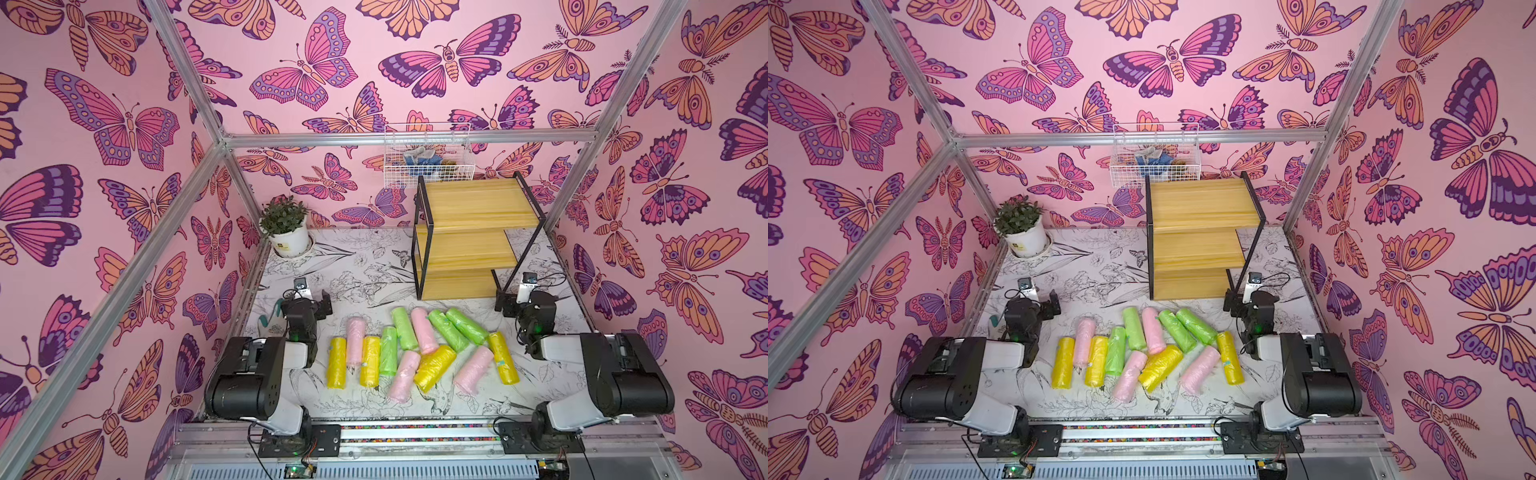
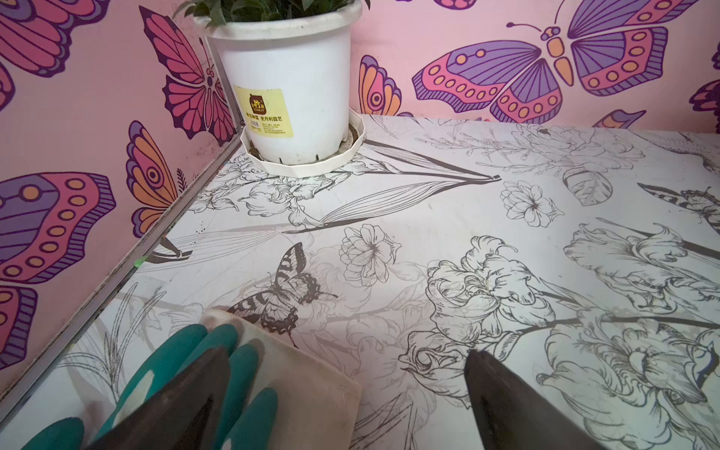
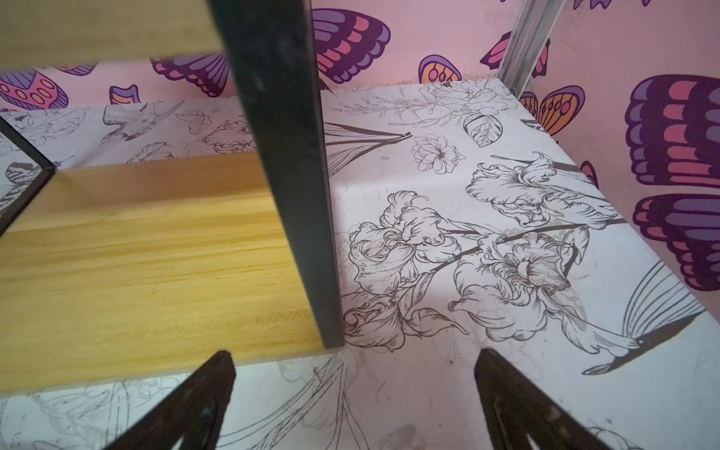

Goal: Sort the rolls of trash bags by color and place them on the shelf
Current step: Pick up the roll of trash bags from the center of the board.

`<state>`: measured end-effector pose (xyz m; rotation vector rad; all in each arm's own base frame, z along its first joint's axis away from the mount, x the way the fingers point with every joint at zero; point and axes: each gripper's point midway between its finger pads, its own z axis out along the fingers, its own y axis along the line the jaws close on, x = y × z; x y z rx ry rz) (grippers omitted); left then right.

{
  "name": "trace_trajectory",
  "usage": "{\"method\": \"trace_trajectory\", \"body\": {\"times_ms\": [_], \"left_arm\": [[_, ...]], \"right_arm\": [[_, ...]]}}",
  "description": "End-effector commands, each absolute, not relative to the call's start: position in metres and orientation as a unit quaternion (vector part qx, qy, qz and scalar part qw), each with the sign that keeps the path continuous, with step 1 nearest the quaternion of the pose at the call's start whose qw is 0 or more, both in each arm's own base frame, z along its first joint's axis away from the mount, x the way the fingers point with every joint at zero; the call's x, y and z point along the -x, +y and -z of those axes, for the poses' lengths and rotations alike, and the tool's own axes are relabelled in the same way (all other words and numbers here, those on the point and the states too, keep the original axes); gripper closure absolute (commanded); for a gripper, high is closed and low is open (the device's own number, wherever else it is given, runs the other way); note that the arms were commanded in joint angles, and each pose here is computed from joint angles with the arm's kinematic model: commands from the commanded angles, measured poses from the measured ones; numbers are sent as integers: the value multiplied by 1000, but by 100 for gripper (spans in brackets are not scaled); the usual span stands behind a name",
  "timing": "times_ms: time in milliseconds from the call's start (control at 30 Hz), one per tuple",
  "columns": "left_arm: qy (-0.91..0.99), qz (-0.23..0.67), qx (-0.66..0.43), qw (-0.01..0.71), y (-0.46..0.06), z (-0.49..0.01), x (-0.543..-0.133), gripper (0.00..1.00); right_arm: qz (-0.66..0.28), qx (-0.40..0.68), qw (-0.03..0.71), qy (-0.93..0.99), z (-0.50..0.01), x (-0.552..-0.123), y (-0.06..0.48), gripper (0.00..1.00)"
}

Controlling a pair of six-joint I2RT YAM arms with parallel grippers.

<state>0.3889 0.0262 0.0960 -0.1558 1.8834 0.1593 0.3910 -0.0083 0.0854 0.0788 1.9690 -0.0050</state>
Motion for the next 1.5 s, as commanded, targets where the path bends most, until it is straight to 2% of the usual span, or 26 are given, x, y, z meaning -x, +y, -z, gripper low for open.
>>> {"method": "trace_trajectory", "body": {"times_ms": [0,767,833,967,1067,1167,1233,1333,1467], "left_arm": [[811,-75,66,576,27,-92,-389,0],[811,-73,66,577,28,-92,-388,0],[800,-82,55,592,21,-106,-385,0],[782,-130,42,608,11,-150,-373,0],[736,-116,110,658,21,-198,-357,0],[727,-88,177,657,32,-220,-332,0],[734,-58,177,653,25,-235,-320,0],[758,1,166,630,9,-248,-305,7],[801,70,179,567,-9,-233,-286,15]], "right_arm": [[-1,-25,563,826,-94,-395,-6,1],[-2,-31,561,827,-94,-395,-8,1],[9,-37,580,814,-107,-396,-10,1],[70,-133,534,832,-150,-377,-37,1],[47,-204,544,813,-180,-354,-45,1],[-18,-205,549,810,-201,-336,-29,1],[-51,-181,519,834,-204,-324,-14,1],[-70,-195,442,873,-193,-298,-5,0],[-137,-214,344,904,-169,-257,20,7]]}}
